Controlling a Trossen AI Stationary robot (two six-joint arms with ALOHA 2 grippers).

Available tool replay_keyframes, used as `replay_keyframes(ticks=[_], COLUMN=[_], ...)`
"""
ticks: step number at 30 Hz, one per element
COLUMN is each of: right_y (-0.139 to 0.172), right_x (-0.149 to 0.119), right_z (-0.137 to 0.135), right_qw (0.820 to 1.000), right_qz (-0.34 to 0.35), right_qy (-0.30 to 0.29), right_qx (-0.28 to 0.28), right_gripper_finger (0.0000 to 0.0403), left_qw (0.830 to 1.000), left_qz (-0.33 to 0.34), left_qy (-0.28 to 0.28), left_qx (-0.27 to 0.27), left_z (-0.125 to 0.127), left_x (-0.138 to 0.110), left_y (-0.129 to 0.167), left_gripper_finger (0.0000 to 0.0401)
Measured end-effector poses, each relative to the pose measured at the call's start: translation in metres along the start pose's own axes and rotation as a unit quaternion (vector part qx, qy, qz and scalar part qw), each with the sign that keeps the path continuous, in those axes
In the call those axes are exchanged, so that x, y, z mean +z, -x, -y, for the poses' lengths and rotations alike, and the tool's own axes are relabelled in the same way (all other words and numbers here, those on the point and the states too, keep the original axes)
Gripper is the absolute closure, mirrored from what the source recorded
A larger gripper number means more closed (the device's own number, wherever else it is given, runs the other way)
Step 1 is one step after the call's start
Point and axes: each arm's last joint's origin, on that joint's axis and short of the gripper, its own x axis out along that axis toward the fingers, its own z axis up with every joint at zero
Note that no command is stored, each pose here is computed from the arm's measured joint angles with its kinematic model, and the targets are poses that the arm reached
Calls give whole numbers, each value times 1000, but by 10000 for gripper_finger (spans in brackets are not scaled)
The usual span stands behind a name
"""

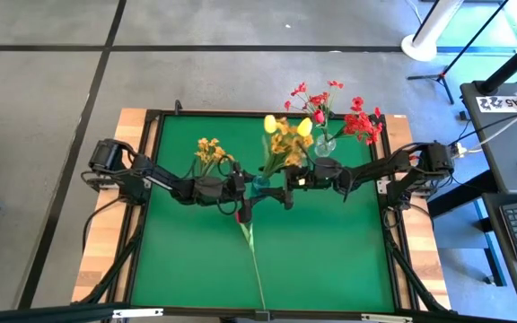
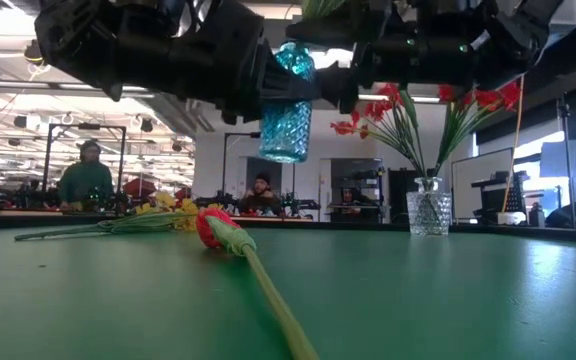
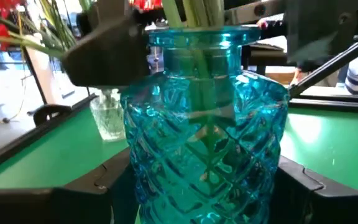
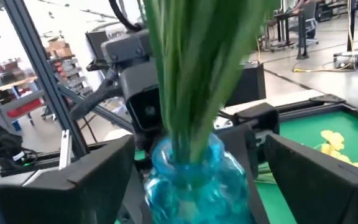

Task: Sort flowers into vase by color
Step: Put the yellow flower into the blue vase

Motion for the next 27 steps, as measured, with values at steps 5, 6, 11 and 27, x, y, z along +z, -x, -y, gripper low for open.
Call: replay_keyframes(ticks=[5, 6, 11, 27], right_y=[-1, -1, 0, 0], right_x=[-3, -4, -5, -11], right_z=[1, 1, 1, 3], right_qw=[1000, 1000, 999, 998], right_qz=[-21, -26, -34, -62], right_qy=[-1, -1, 7, 13], right_qx=[-5, -6, -10, -15], right_gripper_finger=[112, 130, 202, 253], left_qw=[1000, 1000, 1000, 999], left_qz=[-10, -9, -13, -37], left_qy=[2, 3, 15, 5], left_qx=[-1, -1, 3, 32], left_z=[1, 1, 0, -1], left_x=[-2, -2, -3, -8], left_y=[0, 0, 0, 0], left_gripper_finger=[160, 160, 160, 109])
